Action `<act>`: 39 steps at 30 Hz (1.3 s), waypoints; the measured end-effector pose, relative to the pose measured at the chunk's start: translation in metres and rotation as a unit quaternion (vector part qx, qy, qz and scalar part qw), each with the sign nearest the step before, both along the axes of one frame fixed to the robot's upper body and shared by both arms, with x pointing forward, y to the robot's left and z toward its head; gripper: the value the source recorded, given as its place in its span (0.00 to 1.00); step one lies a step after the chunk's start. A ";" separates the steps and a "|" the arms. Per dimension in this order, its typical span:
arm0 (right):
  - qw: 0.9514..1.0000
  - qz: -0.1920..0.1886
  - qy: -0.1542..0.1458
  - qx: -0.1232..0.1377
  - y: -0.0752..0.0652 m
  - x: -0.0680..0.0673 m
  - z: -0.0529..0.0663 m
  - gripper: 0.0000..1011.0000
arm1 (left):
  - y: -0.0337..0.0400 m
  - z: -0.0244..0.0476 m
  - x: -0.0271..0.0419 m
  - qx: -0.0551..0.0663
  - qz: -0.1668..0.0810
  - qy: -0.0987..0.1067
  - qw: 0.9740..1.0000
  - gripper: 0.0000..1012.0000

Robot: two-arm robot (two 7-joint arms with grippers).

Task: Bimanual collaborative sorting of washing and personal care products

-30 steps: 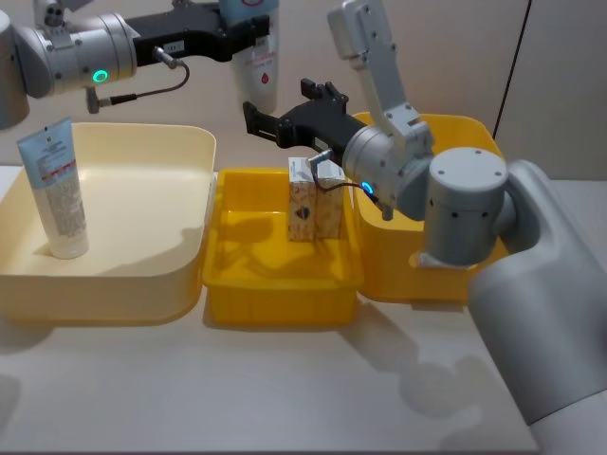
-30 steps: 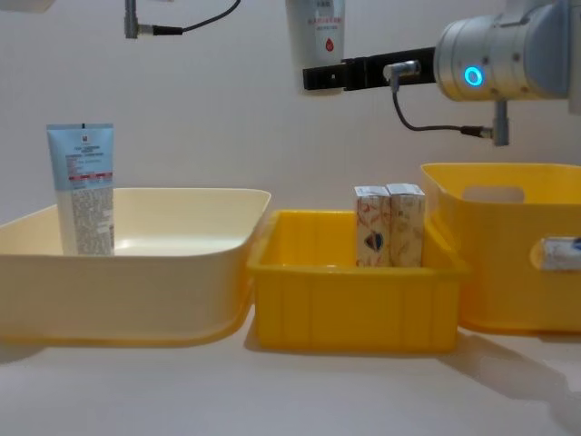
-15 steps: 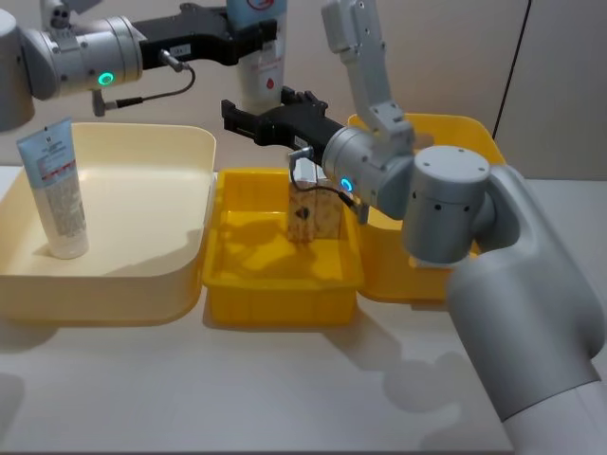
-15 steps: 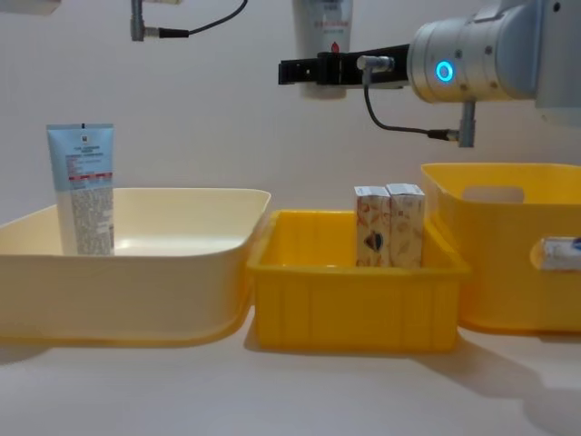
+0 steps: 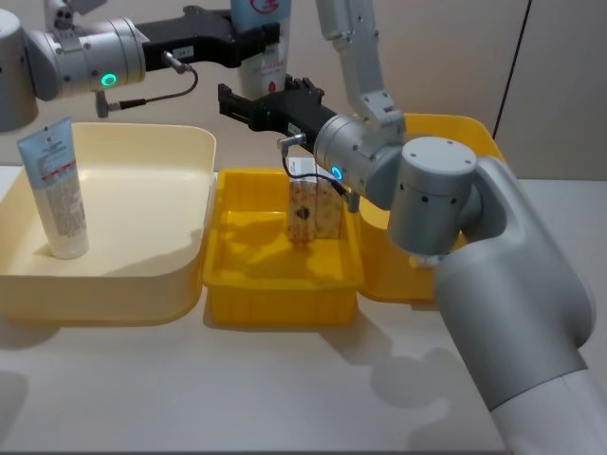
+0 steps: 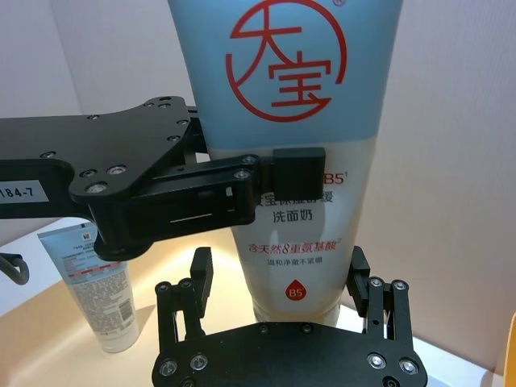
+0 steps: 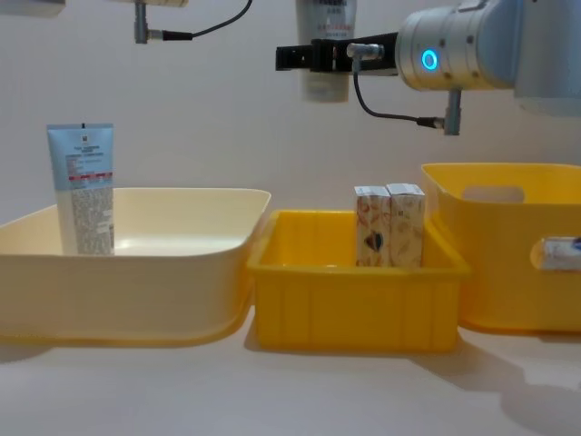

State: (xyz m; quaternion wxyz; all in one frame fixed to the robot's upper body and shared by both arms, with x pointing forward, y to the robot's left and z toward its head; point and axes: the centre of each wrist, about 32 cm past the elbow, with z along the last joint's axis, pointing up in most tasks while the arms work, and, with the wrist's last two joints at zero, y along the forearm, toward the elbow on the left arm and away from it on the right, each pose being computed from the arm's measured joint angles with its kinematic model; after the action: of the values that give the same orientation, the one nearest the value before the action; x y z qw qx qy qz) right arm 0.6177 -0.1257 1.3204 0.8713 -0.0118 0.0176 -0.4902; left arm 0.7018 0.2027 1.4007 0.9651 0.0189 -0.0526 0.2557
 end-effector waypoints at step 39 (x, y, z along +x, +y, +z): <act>0.999 0.003 -0.019 -0.034 0.007 0.008 0.003 0.68 | 0.0019 -0.0025 0.0016 -0.005 0.006 -0.002 1.000 0.29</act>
State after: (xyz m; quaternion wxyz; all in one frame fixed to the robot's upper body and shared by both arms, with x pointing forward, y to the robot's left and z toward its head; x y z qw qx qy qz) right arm 0.6259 -0.1188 1.3230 0.8722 -0.0322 -0.0155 -0.4879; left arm 0.7034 0.2046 1.3982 0.9635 0.0142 -0.0533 0.2620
